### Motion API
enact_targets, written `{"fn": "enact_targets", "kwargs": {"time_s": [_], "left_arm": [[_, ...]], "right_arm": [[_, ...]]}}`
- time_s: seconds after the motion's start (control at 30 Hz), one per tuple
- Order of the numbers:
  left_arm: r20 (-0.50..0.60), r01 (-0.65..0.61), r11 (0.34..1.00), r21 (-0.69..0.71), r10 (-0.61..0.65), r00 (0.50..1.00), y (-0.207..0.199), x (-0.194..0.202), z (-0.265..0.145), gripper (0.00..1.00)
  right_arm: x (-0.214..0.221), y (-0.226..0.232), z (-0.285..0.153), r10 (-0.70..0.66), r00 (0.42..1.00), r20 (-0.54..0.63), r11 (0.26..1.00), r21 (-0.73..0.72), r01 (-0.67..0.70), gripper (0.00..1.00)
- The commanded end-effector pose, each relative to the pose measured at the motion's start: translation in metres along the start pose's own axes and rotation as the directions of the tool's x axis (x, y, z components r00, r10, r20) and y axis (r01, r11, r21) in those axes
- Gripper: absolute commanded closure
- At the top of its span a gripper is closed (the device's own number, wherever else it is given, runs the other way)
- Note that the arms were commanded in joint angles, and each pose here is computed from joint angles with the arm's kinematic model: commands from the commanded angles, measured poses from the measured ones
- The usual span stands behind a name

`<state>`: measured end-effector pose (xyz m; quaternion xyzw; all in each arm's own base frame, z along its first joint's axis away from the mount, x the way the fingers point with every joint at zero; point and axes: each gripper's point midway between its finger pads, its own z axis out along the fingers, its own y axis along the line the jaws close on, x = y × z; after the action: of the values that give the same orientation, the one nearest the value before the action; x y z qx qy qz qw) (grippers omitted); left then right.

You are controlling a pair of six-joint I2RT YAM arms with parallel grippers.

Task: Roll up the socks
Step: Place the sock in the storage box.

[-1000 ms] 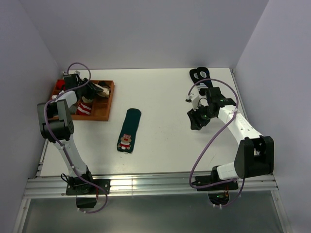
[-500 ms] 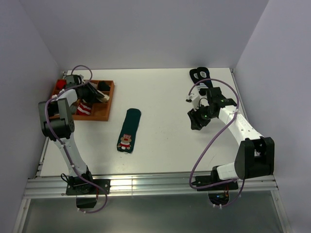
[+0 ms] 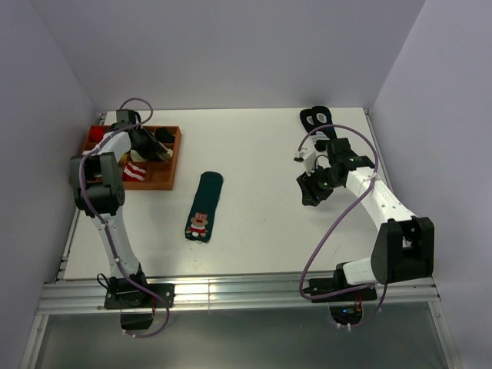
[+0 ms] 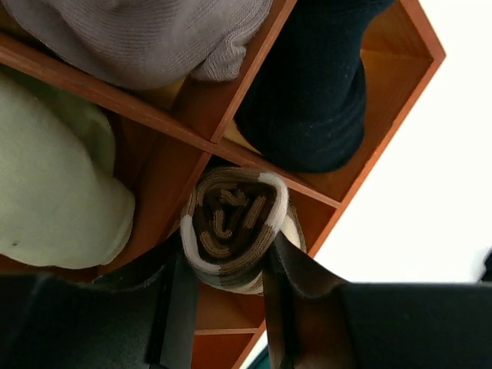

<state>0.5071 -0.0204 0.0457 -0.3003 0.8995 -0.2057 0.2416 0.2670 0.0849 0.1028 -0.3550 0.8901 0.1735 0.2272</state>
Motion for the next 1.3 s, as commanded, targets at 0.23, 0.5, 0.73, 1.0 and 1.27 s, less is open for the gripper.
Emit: {"fn": "enact_targets", "kwargs": {"time_s": [0.23, 0.5, 0.73, 1.0, 1.27], "left_arm": [[-0.049, 0.049, 0.938, -0.344, -0.07, 0.996, 0.053, 0.039, 0.041, 1.0], [-0.024, 0.04, 0.955, -0.295, -0.049, 0.999, 0.04, 0.036, 0.03, 0.79], [0.025, 0.026, 0.965, -0.26, -0.02, 0.999, 0.019, 0.018, 0.007, 0.62], [0.055, 0.017, 0.973, -0.231, -0.004, 0.998, 0.008, 0.012, -0.006, 0.51], [0.078, 0.014, 0.975, -0.223, 0.004, 0.997, -0.003, 0.007, -0.016, 0.49]], "right_arm": [[-0.001, -0.004, -0.002, -0.018, 1.0, 0.017, 1.0, 0.015, 0.018, 0.44], [-0.001, -0.003, 0.0, -0.016, 1.0, 0.017, 1.0, 0.004, 0.016, 0.44], [-0.002, -0.002, -0.002, -0.014, 1.0, 0.021, 1.0, 0.005, 0.014, 0.44], [-0.001, -0.002, -0.004, -0.019, 1.0, 0.022, 1.0, 0.016, 0.019, 0.44], [-0.001, -0.003, -0.004, -0.02, 1.0, 0.02, 1.0, 0.019, 0.02, 0.44]]}}
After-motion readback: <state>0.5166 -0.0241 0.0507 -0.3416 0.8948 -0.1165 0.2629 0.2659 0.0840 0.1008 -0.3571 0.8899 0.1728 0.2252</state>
